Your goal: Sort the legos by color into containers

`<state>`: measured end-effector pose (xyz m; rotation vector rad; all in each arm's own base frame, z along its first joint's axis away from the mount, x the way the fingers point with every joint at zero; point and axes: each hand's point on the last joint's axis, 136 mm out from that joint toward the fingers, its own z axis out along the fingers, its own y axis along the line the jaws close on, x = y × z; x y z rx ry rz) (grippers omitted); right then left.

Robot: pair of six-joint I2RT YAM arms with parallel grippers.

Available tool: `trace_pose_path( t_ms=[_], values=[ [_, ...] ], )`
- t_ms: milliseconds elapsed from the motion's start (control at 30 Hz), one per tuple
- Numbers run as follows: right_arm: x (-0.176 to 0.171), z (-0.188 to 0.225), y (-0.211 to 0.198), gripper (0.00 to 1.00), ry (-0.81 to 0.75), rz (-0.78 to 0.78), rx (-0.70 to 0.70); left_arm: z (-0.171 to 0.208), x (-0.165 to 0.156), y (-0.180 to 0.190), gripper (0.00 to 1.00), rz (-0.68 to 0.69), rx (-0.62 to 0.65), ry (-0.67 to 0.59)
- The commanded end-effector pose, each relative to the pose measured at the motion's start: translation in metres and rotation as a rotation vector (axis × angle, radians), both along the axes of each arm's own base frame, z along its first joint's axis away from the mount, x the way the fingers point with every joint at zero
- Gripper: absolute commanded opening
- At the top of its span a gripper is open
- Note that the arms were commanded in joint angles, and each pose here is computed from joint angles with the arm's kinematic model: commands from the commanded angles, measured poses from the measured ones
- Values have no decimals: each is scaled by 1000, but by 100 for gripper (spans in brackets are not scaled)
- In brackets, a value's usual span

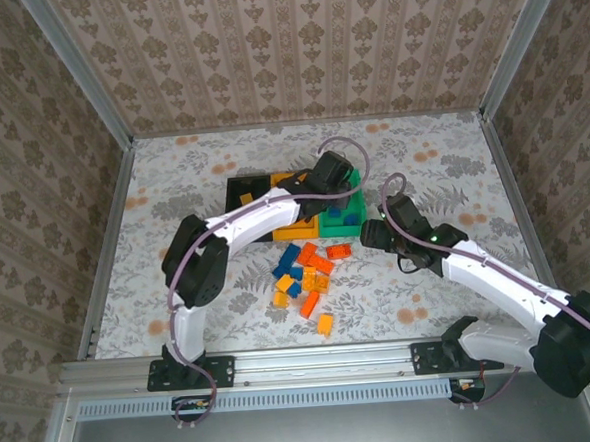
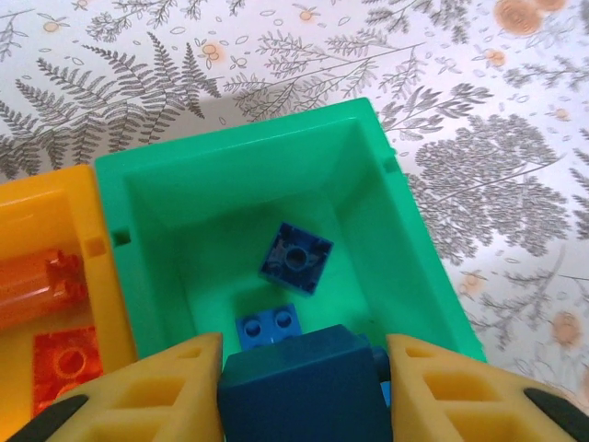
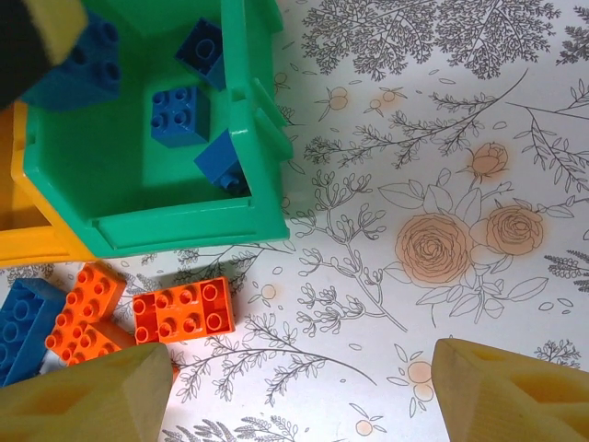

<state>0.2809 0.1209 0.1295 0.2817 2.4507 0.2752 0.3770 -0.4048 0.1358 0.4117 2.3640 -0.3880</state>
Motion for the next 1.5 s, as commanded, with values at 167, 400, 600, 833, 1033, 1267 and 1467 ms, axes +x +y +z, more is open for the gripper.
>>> trace_pose_path(
  t_ms=[167,400,600,833,1033,1267,1467],
  values=[
    [-8,4,-9,79,2,-21,-5,18,2,-12,64,-24,-26,-3],
    [-8,11,-6,81,-16,2,12,70,-24,-5,82,-51,-112,-82],
    [-11,11,8,81,-16,76,60,111,-67,22,100,-64,-212,-150],
    [-33,-5,44,81,27,245,84,68,-132,93,100,10,-185,-122],
    [-58,-36,80,81,81,357,61,27,-166,154,100,106,-185,-74],
    [-64,-57,115,85,95,339,40,10,-181,191,100,177,-202,-66],
    [-62,-68,133,84,104,276,19,5,-182,205,100,201,-173,-77]
  ],
)
